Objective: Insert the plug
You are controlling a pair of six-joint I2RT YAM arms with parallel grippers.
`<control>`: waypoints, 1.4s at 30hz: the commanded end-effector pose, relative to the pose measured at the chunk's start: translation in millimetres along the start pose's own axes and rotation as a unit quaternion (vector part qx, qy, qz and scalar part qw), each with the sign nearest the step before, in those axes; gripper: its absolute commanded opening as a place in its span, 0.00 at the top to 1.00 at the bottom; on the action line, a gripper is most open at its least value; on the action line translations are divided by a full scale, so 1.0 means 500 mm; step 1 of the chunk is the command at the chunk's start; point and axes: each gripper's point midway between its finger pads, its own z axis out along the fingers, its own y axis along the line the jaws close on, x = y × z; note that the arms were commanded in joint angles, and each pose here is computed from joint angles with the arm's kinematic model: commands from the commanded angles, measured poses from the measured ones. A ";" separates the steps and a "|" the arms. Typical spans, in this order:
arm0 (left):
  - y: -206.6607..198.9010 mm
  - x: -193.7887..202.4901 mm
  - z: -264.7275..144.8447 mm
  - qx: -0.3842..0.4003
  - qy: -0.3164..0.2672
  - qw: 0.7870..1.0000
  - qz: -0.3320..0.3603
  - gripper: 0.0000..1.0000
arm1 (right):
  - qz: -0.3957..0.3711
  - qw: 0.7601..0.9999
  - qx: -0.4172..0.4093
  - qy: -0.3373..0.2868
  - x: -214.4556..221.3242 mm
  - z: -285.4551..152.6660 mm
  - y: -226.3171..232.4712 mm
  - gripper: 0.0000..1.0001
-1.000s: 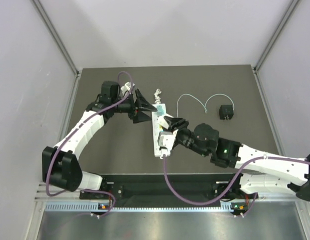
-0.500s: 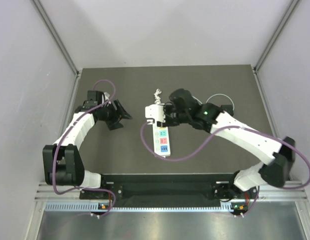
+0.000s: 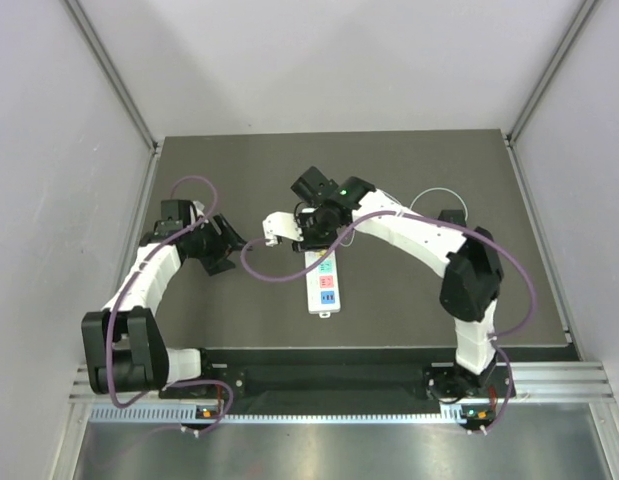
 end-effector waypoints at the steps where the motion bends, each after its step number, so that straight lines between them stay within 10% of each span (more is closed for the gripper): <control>1: -0.011 -0.032 -0.020 0.010 -0.053 0.998 0.036 0.26 | -0.017 0.999 -0.025 0.010 0.005 -0.001 -0.009 1.00; 42: 0.009 -0.040 -0.040 -0.010 -0.090 0.995 0.043 0.26 | 0.040 0.990 -0.074 0.112 0.114 0.140 -0.011 1.00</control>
